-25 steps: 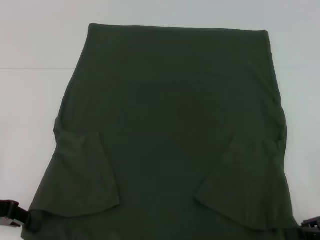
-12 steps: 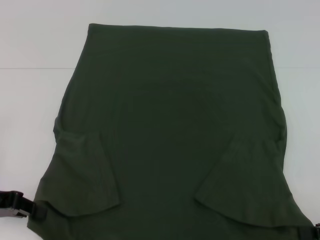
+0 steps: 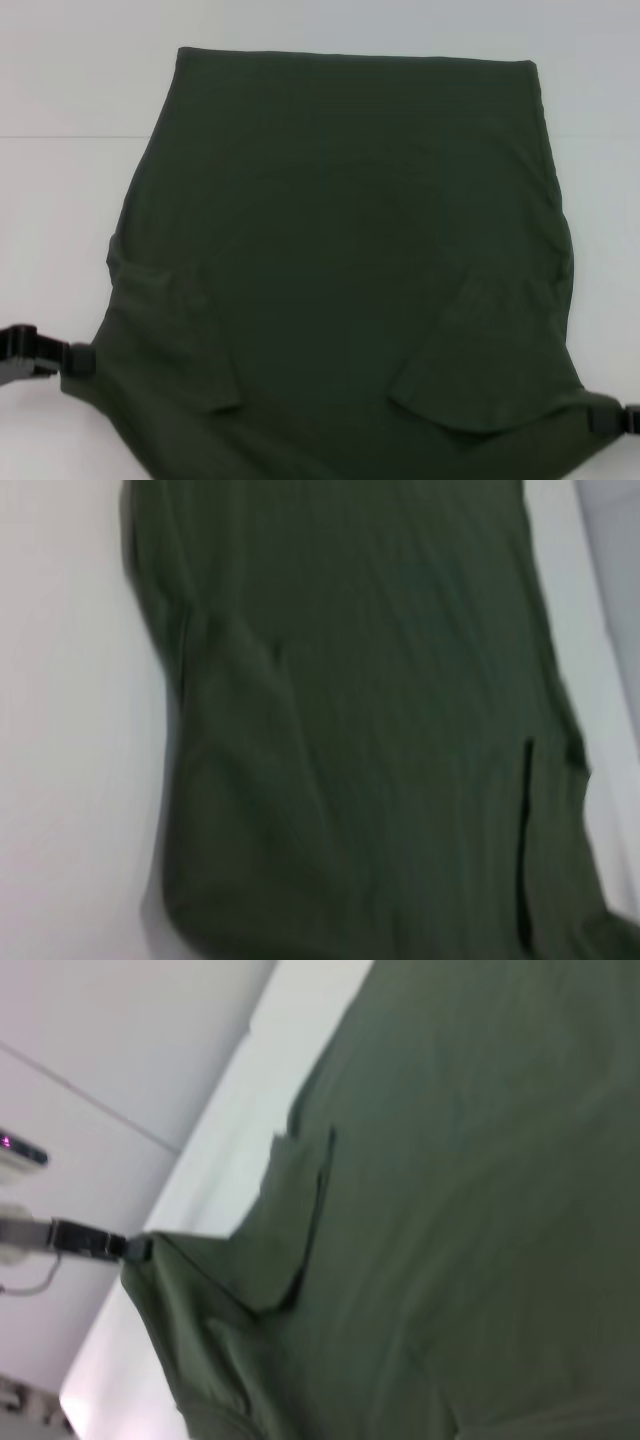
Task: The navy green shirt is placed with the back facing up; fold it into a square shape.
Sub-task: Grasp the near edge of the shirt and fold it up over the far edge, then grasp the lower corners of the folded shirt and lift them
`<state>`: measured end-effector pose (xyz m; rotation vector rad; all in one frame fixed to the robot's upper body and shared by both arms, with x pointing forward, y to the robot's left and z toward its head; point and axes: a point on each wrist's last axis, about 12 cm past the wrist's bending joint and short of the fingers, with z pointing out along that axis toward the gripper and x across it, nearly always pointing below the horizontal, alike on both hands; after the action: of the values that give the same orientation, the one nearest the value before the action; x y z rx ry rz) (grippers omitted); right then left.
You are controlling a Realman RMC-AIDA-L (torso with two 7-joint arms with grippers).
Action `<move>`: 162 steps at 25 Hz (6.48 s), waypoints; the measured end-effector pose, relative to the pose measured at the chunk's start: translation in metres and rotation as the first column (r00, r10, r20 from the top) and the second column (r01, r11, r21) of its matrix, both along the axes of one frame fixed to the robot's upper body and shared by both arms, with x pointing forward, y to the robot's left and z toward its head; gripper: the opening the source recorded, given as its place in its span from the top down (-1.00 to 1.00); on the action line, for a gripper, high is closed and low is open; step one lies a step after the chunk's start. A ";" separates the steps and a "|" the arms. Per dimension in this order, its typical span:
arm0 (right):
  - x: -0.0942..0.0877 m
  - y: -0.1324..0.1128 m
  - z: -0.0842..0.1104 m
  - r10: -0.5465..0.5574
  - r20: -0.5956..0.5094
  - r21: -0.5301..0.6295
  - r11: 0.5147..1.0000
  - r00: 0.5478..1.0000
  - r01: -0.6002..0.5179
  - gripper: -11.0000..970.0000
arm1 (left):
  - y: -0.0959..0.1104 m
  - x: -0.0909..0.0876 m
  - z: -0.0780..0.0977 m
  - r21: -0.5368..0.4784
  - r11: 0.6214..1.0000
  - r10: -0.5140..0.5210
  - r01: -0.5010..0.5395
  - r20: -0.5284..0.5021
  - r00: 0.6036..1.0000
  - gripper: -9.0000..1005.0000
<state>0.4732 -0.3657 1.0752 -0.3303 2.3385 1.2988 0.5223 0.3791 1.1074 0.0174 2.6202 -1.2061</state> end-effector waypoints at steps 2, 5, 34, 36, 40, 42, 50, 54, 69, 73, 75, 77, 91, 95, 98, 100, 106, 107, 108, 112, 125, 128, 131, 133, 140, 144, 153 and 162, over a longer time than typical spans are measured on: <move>0.003 0.000 0.002 -0.034 0.021 0.032 0.999 0.999 0.033 0.90 | 0.004 0.002 0.002 -0.032 0.998 0.053 -0.052 0.034 0.998 0.90; 0.011 0.001 0.005 -0.093 0.057 0.071 0.993 0.994 0.089 0.90 | 0.007 0.005 0.003 -0.055 0.992 0.115 -0.112 0.072 0.991 0.90; 0.083 0.017 0.003 -0.492 0.294 0.149 0.871 0.820 0.469 0.89 | -0.032 0.060 -0.005 -0.224 0.919 0.392 -0.326 0.407 0.825 0.90; 0.088 0.017 0.005 -0.504 0.310 0.157 0.863 0.806 0.479 0.89 | -0.037 0.067 -0.002 -0.223 0.918 0.394 -0.327 0.435 0.810 0.90; 0.099 0.020 0.009 -0.521 0.335 0.153 0.852 0.785 0.500 0.89 | -0.052 0.081 -0.002 -0.193 0.922 0.387 -0.336 0.479 0.788 0.90; 0.104 0.022 0.009 -0.530 0.346 0.139 0.845 0.774 0.516 0.89 | -0.058 0.086 -0.003 -0.173 0.921 0.389 -0.350 0.495 0.777 0.90; 0.119 0.028 0.007 -0.563 0.380 0.090 0.812 0.734 0.577 0.89 | -0.074 0.104 -0.002 -0.122 0.907 0.396 -0.402 0.568 0.721 0.90; 0.123 0.030 0.007 -0.568 0.395 0.085 0.805 0.722 0.587 0.89 | -0.078 0.112 0.002 -0.112 0.904 0.394 -0.412 0.590 0.704 0.90; 0.135 0.044 -0.006 -0.558 0.440 -0.008 0.781 0.703 0.625 0.88 | -0.103 0.121 -0.014 0.003 0.871 0.370 -0.491 0.654 0.660 0.90; 0.140 0.047 -0.006 -0.556 0.453 -0.027 0.772 0.696 0.634 0.88 | -0.108 0.126 -0.014 0.021 0.869 0.354 -0.495 0.672 0.650 0.89; 0.141 0.048 -0.007 -0.559 0.457 -0.030 0.768 0.692 0.640 0.88 | -0.115 0.131 -0.014 0.037 0.866 0.340 -0.498 0.687 0.642 0.89; 0.142 0.050 -0.008 -0.561 0.462 -0.028 0.765 0.687 0.643 0.88 | -0.119 0.133 -0.014 0.041 0.864 0.335 -0.501 0.697 0.634 0.89; 0.144 0.053 -0.015 -0.578 0.487 -0.043 0.733 0.655 0.679 0.88 | -0.132 0.134 -0.020 0.074 0.853 0.273 -0.517 0.781 0.562 0.89; 0.145 0.056 -0.017 -0.587 0.500 -0.040 0.719 0.637 0.694 0.74 | -0.135 0.135 -0.023 0.082 0.841 0.260 -0.535 0.806 0.532 0.78; 0.146 0.057 -0.017 -0.591 0.502 -0.038 0.714 0.631 0.699 0.54 | -0.135 0.134 -0.024 0.061 0.829 0.285 -0.556 0.809 0.514 0.60; 0.146 0.057 -0.017 -0.591 0.501 -0.038 0.714 0.632 0.699 0.37 | -0.135 0.133 -0.026 0.055 0.825 0.295 -0.562 0.806 0.513 0.47; 0.139 0.053 -0.022 -0.608 0.476 -0.025 0.713 0.636 0.700 -0.19 | -0.127 0.127 -0.032 0.046 0.809 0.328 -0.586 0.791 0.516 0.09; 0.136 0.052 -0.023 -0.615 0.462 -0.011 0.716 0.638 0.698 -0.26 | -0.124 0.125 -0.034 0.034 0.804 0.353 -0.594 0.776 0.522 0.02; 0.132 0.050 -0.024 -0.620 0.451 0.005 0.721 0.642 0.693 -0.33 | -0.120 0.121 -0.037 0.006 0.800 0.393 -0.601 0.751 0.531 -0.04; 0.113 0.043 -0.027 -0.624 0.419 0.068 0.746 0.660 0.662 -0.66 | -0.100 0.103 -0.043 -0.114 0.829 0.480 -0.547 0.647 0.592 -0.16; 0.081 0.039 -0.039 -0.554 0.363 0.073 0.818 0.749 0.570 -0.95 | -0.032 0.058 -0.037 -0.061 0.943 0.300 -0.326 0.574 0.762 -0.69; 0.080 0.042 -0.041 -0.547 0.359 0.071 0.824 0.756 0.563 -0.95 | -0.029 0.057 -0.041 0.007 0.942 0.268 -0.336 0.587 0.764 -0.74; 0.080 0.043 -0.041 -0.547 0.357 0.070 0.824 0.757 0.562 -0.95 | -0.030 0.059 -0.046 0.029 0.934 0.274 -0.356 0.582 0.766 -0.74; 0.079 0.043 -0.042 -0.549 0.356 0.070 0.823 0.756 0.564 -0.95 | -0.033 0.060 -0.049 0.043 0.927 0.281 -0.373 0.578 0.766 -0.74; 0.081 0.043 -0.041 -0.557 0.355 0.072 0.817 0.751 0.572 -0.95 | -0.050 0.064 -0.061 0.110 0.917 0.254 -0.385 0.583 0.772 -0.74; 0.082 0.043 -0.041 -0.561 0.351 0.076 0.815 0.749 0.575 -0.95 | -0.060 0.067 -0.064 0.126 0.918 0.239 -0.377 0.582 0.777 -0.74; 0.082 0.043 -0.041 -0.565 0.349 0.077 0.812 0.748 0.578 -0.95 | -0.075 0.071 -0.071 0.188 0.901 0.208 -0.390 0.602 0.771 -0.73; 0.082 0.044 -0.041 -0.559 0.350 0.076 0.817 0.752 0.572 -0.95 | -0.074 0.066 -0.077 0.199 0.898 0.209 -0.392 0.592 0.778 -0.73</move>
<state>0.5554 -0.3213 1.0345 0.1318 1.9252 0.8127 0.5885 0.3053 1.0306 0.0022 2.1452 -0.5473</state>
